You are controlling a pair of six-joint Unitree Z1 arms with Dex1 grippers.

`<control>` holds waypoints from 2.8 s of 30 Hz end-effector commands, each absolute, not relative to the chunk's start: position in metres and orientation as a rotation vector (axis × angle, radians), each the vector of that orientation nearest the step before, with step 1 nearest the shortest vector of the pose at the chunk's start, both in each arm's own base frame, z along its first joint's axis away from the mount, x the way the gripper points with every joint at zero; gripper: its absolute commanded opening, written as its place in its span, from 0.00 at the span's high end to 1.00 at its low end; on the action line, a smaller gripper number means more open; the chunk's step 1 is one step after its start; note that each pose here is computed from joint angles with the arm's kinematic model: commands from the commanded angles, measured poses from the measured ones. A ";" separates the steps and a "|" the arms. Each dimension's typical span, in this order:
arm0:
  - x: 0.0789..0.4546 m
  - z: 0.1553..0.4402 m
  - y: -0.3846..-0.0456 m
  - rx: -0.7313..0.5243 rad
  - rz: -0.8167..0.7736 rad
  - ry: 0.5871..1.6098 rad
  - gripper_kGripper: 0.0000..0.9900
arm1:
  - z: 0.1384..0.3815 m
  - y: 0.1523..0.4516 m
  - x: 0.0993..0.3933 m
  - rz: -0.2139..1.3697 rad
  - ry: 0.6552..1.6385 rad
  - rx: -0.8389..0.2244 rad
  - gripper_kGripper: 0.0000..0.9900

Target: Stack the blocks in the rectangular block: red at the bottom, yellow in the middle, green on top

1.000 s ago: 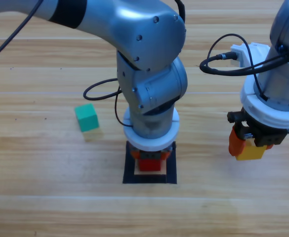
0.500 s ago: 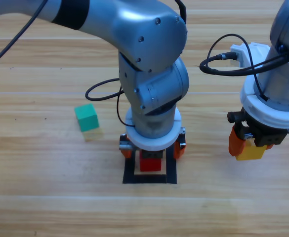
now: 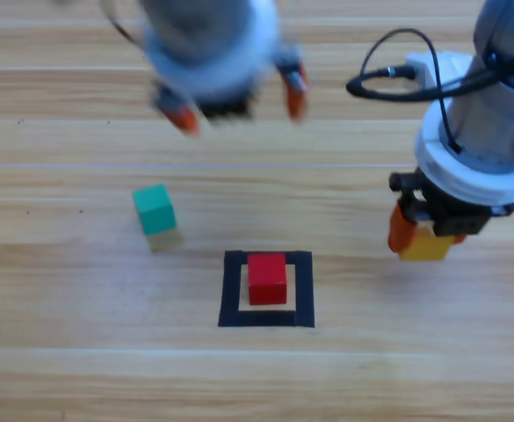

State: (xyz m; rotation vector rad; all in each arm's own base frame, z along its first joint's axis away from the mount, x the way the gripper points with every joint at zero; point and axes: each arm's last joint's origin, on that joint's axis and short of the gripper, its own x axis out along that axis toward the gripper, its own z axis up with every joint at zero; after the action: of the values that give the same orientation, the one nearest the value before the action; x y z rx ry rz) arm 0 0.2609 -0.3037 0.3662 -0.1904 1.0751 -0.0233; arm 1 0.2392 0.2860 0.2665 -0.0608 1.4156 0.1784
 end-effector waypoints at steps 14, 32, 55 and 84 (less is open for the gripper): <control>0.173 0.391 -0.131 -0.019 -0.086 0.956 0.00 | 0.216 0.414 0.258 0.152 1.482 -0.066 1.00; 0.134 0.377 -0.104 -0.069 -0.253 0.906 0.00 | 0.193 0.446 0.261 0.112 1.544 -0.049 1.00; 0.135 0.360 -0.103 -0.076 -0.223 0.909 0.00 | 0.187 0.444 0.260 0.080 1.559 -0.086 1.00; 0.136 0.354 -0.104 -0.071 -0.214 0.914 0.00 | 0.191 0.439 0.262 0.064 1.534 -0.121 0.00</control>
State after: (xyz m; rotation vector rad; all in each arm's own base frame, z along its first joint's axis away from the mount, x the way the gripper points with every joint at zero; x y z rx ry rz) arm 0 0.1353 -0.1079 0.3613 -0.0682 0.9072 -0.2493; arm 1 0.2683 0.4327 0.2202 -0.0351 1.5092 0.1230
